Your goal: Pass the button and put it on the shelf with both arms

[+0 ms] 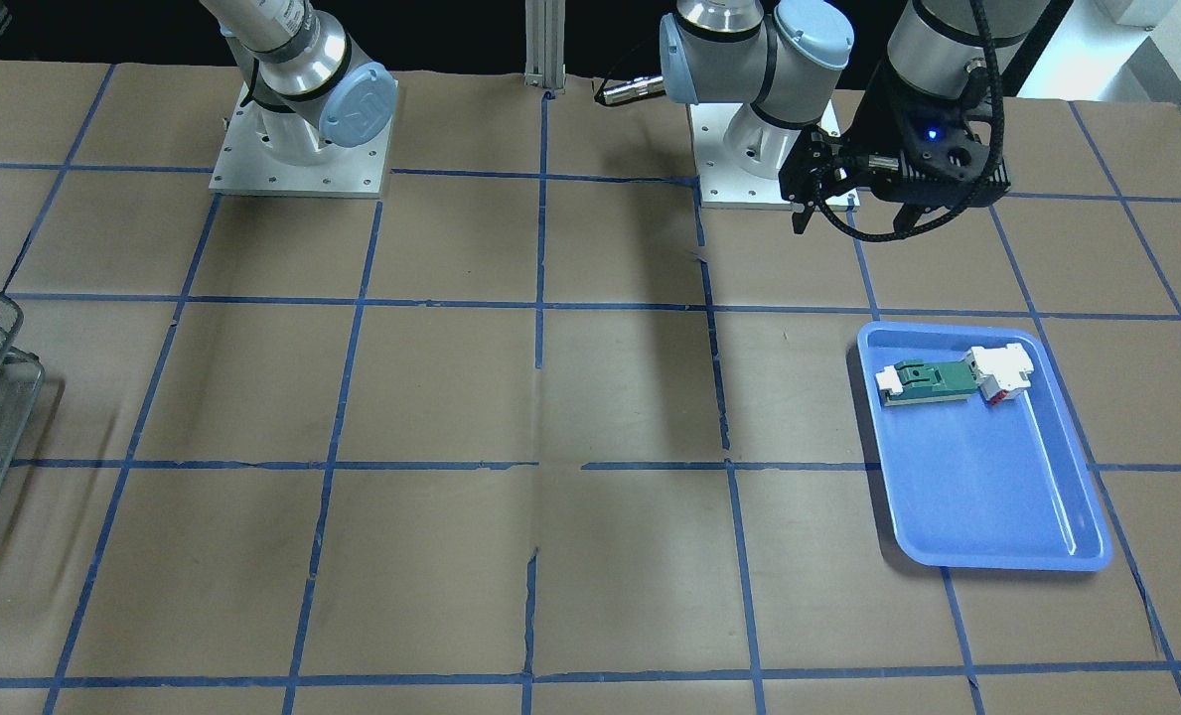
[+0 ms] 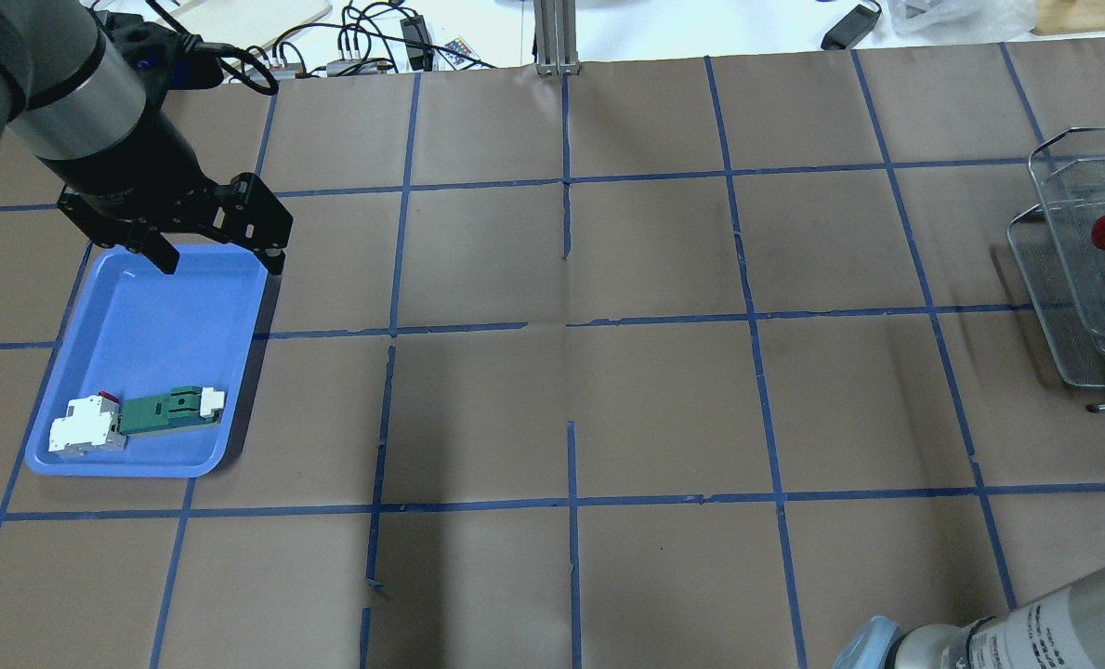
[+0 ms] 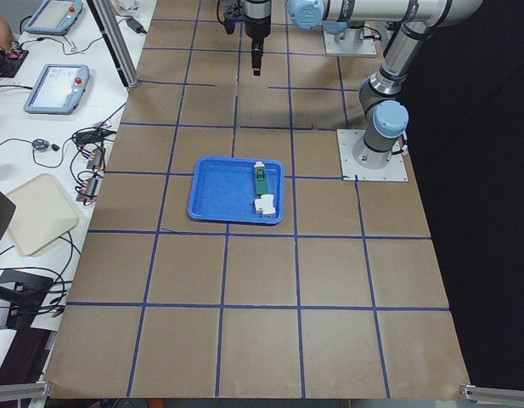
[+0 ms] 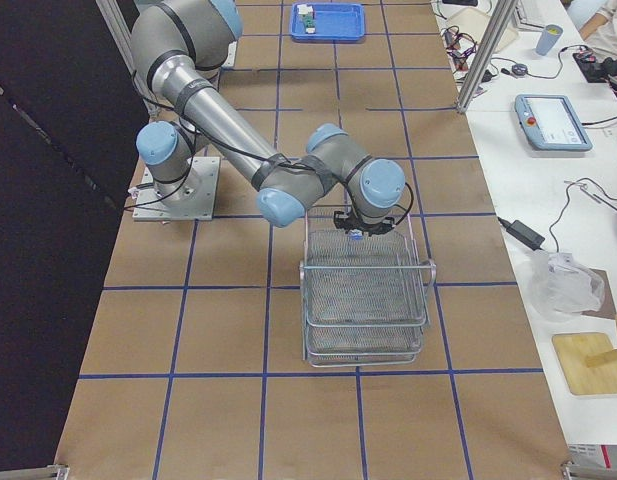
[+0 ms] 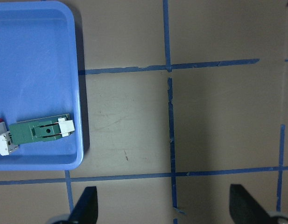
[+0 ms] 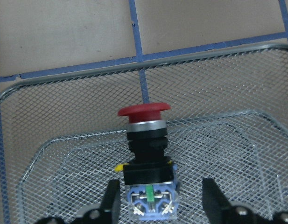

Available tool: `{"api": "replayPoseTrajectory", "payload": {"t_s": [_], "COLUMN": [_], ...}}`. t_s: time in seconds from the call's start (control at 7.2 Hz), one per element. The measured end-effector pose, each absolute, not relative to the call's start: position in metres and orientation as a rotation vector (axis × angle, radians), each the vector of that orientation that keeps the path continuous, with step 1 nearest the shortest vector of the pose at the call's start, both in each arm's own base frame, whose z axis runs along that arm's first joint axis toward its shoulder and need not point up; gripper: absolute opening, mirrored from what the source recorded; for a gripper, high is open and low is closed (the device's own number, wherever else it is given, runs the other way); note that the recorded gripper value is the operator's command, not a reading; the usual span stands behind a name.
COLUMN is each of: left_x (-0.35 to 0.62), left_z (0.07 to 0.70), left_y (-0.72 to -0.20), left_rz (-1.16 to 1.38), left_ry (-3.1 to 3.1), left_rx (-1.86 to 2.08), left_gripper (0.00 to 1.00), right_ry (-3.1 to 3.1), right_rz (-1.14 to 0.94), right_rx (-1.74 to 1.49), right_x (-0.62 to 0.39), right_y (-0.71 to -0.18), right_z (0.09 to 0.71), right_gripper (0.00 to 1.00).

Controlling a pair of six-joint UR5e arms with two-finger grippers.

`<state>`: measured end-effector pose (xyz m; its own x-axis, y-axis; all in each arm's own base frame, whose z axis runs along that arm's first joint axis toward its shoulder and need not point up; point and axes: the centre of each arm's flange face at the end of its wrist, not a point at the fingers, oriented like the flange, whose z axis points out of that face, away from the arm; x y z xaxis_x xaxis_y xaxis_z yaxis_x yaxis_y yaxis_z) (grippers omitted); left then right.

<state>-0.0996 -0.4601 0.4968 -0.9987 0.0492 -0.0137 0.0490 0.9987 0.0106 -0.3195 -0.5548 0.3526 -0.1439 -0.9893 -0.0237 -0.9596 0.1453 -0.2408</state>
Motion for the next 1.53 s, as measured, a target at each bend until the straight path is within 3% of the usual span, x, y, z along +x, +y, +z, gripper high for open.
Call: {"api": "replayPoseTrajectory", "payload": {"t_s": [0.42, 0.97, 1.25, 1.53], "left_x": [-0.100, -0.099, -0.100, -0.100], "left_z": [0.500, 0.501, 0.503, 0.505], "left_y": [-0.457, -0.457, -0.458, -0.457], "left_rz": [0.011, -0.008, -0.020, -0.027], "left_ry": [3.126, 3.127, 3.128, 3.127], "left_rx": [0.076, 0.072, 0.076, 0.076], "left_gripper": [1.00, 1.00, 1.00, 1.00], "right_ry": [2.383, 2.600, 2.724, 2.874], "right_rz": [-0.239, -0.230, -0.221, -0.179], "right_rx": [-1.797, -1.541, -1.322, -0.964], "right_x": [-0.277, -0.039, 0.090, 0.142], "right_y": [-0.542, -0.547, -0.537, -0.525], "right_z": [0.411, 0.509, 0.524, 0.524], "right_gripper": [1.00, 1.00, 1.00, 1.00]}}
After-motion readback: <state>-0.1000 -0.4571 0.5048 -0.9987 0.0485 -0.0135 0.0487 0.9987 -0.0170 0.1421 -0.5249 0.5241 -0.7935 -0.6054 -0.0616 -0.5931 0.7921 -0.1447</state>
